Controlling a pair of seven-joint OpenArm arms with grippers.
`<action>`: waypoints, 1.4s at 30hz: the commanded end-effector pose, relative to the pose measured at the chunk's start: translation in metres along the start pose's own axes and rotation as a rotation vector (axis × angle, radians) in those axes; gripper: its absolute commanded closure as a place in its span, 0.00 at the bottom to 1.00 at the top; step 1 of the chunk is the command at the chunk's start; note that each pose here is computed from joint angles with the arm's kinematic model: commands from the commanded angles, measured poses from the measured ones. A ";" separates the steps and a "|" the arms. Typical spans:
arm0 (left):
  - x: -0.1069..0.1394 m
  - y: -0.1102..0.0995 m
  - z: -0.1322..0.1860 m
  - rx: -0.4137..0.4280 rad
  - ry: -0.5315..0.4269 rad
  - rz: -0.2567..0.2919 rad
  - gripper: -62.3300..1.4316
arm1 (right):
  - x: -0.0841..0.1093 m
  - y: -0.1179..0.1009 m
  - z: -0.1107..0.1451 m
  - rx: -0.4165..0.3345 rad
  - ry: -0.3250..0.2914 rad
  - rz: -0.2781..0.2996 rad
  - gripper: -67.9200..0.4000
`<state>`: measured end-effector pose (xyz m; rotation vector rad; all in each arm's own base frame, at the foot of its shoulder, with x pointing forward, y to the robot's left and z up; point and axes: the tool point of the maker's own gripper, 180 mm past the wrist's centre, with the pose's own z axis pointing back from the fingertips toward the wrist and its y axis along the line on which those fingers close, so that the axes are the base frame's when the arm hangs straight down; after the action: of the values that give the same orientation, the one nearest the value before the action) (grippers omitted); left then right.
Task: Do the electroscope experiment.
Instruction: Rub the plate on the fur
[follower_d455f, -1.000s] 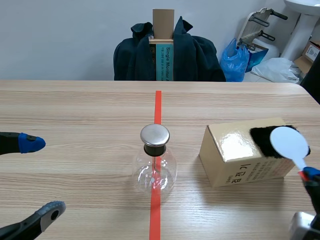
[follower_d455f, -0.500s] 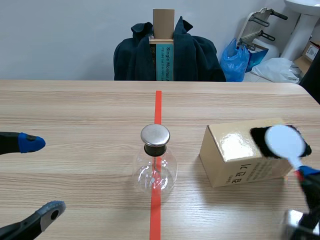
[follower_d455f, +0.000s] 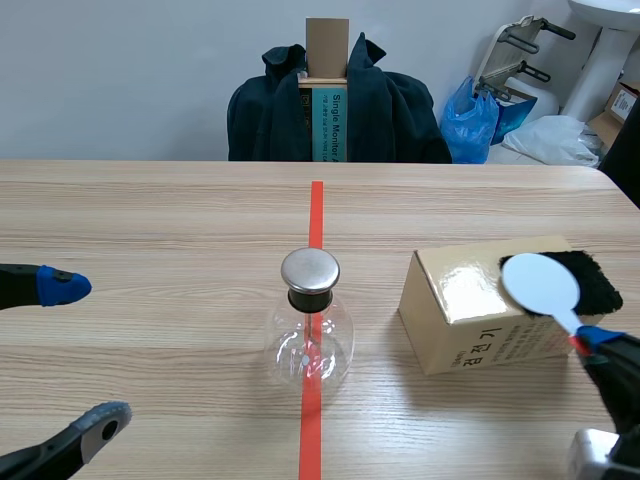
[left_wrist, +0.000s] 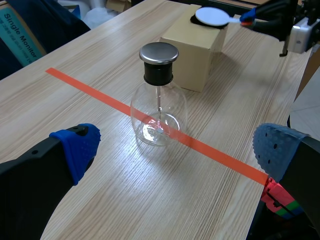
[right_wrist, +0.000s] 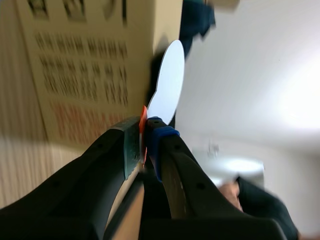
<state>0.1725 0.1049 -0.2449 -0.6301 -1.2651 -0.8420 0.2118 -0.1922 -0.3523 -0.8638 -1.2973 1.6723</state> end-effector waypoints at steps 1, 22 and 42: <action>0.007 -0.001 -0.002 0.001 -0.035 0.008 0.00 | -0.021 -0.010 -0.003 -0.034 0.115 0.009 0.98; 0.007 -0.001 -0.002 0.000 -0.035 0.008 0.00 | -0.048 -0.019 0.000 -0.053 0.260 0.035 0.98; 0.007 -0.001 -0.002 0.003 -0.036 0.009 0.00 | -0.049 -0.012 -0.002 -0.010 0.263 0.029 0.98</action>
<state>0.1730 0.1048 -0.2446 -0.6295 -1.2675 -0.8410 0.2294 -0.2205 -0.3509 -1.0198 -1.1341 1.5262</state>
